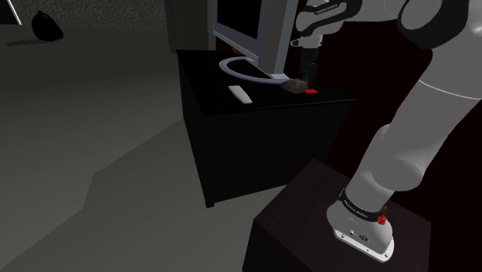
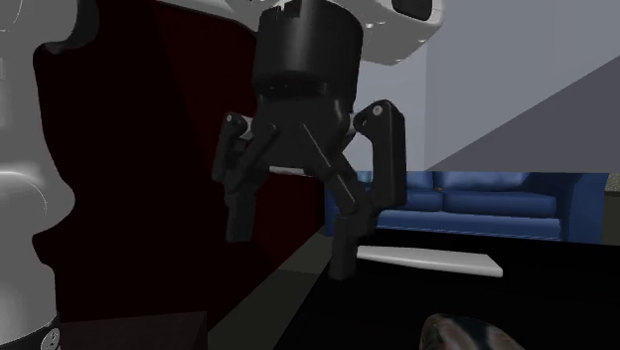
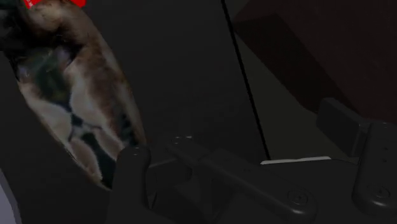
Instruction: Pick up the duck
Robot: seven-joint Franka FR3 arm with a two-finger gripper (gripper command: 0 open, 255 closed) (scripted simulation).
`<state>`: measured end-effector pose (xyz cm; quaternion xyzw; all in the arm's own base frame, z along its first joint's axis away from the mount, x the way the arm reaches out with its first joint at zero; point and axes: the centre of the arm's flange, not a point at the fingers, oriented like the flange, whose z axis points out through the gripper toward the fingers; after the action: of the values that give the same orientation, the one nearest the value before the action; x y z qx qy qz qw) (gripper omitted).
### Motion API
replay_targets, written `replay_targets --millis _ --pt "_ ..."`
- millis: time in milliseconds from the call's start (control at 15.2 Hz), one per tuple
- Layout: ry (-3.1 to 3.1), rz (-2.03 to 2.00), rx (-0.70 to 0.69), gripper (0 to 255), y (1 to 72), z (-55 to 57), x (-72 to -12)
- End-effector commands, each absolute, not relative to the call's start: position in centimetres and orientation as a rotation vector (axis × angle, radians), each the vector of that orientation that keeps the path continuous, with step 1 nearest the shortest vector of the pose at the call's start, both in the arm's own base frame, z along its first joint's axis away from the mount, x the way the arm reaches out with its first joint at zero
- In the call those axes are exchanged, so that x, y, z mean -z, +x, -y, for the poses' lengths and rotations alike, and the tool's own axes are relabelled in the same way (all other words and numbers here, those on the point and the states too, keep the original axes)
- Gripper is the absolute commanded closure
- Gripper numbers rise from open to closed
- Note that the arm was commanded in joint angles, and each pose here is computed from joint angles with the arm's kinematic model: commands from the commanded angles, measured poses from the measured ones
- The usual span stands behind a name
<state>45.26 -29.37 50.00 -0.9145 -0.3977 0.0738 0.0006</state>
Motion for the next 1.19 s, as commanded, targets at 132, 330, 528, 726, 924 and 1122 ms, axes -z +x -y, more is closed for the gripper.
replay_targets --millis 132,330,528,726,924,1122 --pt "-2.802 1.448 -0.239 0 49.2 32.0 -48.8" --pt "-2.744 1.585 -0.244 0 52.4 33.5 -48.0" --pt "-2.692 1.696 -0.247 0 55.2 34.6 -47.3" --pt "-2.692 1.696 -0.247 0 55.2 34.6 -45.7" --pt "-2.692 1.696 -0.247 0 55.2 34.6 -44.1" --pt "-2.692 1.696 -0.247 0 55.2 34.6 -43.3"
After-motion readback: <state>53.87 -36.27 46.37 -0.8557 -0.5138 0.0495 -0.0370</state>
